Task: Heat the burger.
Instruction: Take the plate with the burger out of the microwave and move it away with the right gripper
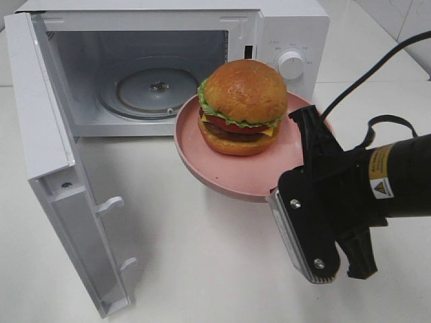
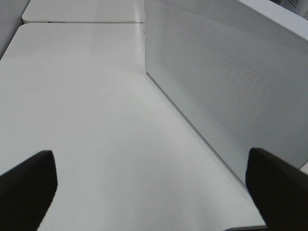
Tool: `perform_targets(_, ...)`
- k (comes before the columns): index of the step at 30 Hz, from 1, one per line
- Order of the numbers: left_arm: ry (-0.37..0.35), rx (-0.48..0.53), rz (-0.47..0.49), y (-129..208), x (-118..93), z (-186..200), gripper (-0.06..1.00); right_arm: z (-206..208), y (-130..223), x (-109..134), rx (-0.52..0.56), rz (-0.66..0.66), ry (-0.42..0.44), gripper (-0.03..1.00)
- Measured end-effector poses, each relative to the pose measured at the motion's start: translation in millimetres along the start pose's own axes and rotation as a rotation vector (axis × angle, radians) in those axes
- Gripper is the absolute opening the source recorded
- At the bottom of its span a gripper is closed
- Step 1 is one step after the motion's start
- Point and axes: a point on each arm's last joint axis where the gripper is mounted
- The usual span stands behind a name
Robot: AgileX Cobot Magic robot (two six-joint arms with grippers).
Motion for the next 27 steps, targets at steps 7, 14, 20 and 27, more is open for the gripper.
perform_targets(7,0.000,0.000,0.000,0,0,0,0.99,25,13,24,0.040,-0.056,-0.028,0.09)
perform_targets(14,0.000,0.000,0.000,0,0,0,0.99,45,22,38,0.062,-0.116,-0.021,0.09)
perform_targets(20,0.000,0.000,0.000,0,0,0,0.99,57,28,43,0.113,-0.172,-0.021,0.09)
perform_targets(27,0.000,0.000,0.000,0,0,0,0.99,63,36,43,0.187,-0.253,0.003,0.09)
Point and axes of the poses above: a point on each arm's last joint axis where the gripper is mounted, z pointing back along that axis away from the gripper, x along the wrist's bending axis when the last joint is at zero, y = z × x, and after that the axes turned 8 degrees about -z, right-handed
